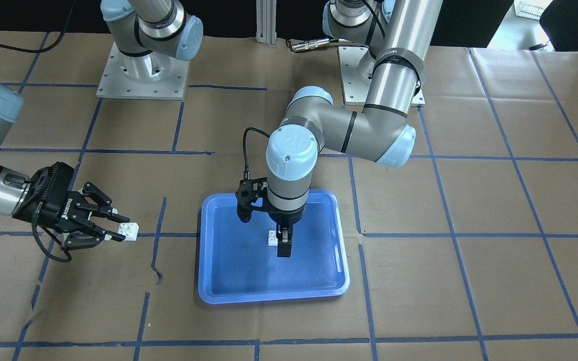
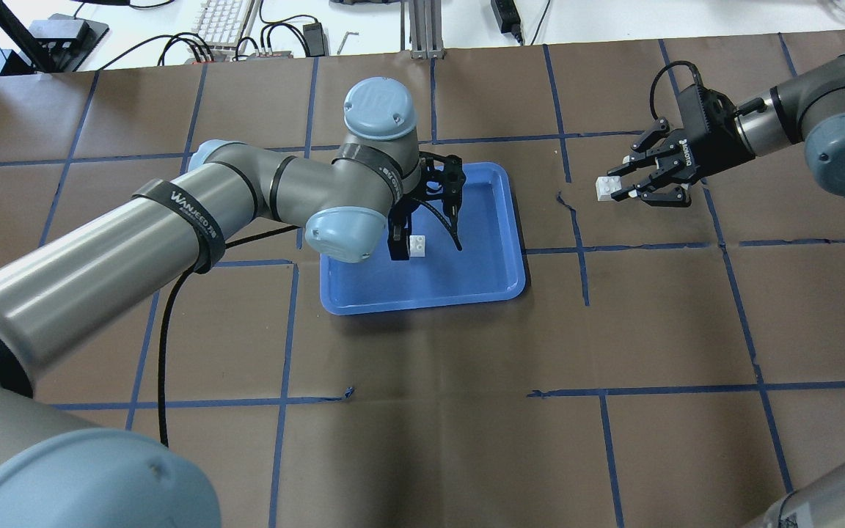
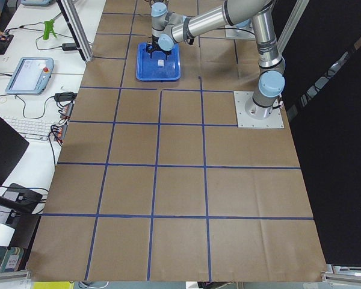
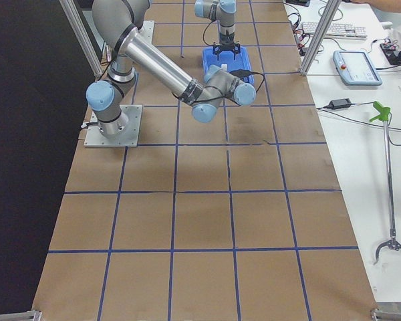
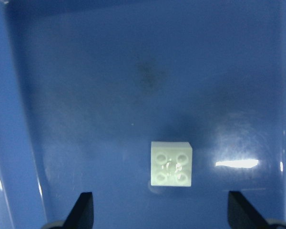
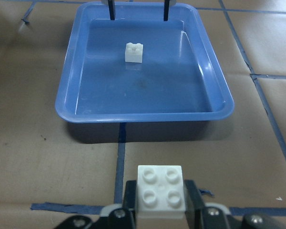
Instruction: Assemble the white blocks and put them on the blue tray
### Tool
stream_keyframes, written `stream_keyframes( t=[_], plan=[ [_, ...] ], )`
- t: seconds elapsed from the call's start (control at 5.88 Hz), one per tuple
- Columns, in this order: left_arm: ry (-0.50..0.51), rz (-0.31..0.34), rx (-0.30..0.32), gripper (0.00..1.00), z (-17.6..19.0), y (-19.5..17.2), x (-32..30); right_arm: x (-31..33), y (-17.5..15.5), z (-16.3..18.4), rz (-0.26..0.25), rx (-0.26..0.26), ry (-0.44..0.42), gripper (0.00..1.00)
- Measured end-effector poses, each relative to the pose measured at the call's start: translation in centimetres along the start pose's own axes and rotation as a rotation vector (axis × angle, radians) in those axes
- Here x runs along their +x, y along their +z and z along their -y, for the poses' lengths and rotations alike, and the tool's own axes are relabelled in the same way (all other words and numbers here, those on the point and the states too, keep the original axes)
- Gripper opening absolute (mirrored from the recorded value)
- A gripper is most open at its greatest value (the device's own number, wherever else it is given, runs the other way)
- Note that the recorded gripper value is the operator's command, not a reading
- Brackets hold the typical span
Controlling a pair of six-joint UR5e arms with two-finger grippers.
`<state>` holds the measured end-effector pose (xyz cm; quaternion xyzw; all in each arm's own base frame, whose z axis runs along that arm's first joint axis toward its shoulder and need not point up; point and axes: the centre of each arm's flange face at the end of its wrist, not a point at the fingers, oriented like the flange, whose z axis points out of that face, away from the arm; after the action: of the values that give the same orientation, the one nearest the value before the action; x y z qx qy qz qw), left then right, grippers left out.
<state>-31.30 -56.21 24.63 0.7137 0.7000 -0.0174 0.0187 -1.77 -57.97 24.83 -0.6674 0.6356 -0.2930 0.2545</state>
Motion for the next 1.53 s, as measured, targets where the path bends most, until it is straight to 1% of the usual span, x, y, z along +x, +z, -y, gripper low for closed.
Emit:
stream_keyframes(
  t=[0.17, 0.34, 0.51, 0.68, 0.85, 1.02, 1.19, 1.36, 1.53],
  plan=[
    [-0.042, -0.028, -0.009, 0.99, -2.7, -5.2, 0.8, -1.3, 1.2, 1.3, 0.019, 0.007, -0.019, 0.34],
    [-0.104, -0.055, -0.017, 0.99, -5.1, -9.8, 2.4, -2.0, 2.8, 2.9, 0.043, 0.015, -0.040, 0.34],
    [-0.208, -0.077, -0.026, 0.99, -7.1, -13.2, 4.0, -2.3, 5.1, 5.1, 0.072, 0.024, -0.074, 0.34],
    [-0.365, -0.074, -0.031, 0.99, -8.8, -15.8, 5.1, -2.2, 7.2, 7.3, 0.076, 0.034, -0.095, 0.34],
    [-0.583, -0.046, -0.027, 0.99, -10.6, -18.5, 5.9, -2.1, 9.4, 9.0, 0.064, 0.043, -0.096, 0.34],
    [-0.787, -0.021, -0.021, 0.99, -12.7, -21.1, 6.6, -2.3, 12.3, 10.6, 0.056, 0.043, -0.091, 0.34],
    [-0.972, -0.011, -0.019, 0.99, -14.2, -22.5, 6.9, -2.1, 15.0, 11.4, 0.041, 0.046, -0.067, 0.34],
    [-1.157, 0.001, -0.013, 0.99, -14.7, -23.4, 7.1, -1.7, 17.6, 11.5, 0.025, 0.051, -0.033, 0.34],
    [-1.309, 0.015, -0.003, 0.99, -14.9, -24.2, 7.5, -1.5, 20.1, 11.2, 0.009, 0.053, 0.007, 0.34]
  ],
)
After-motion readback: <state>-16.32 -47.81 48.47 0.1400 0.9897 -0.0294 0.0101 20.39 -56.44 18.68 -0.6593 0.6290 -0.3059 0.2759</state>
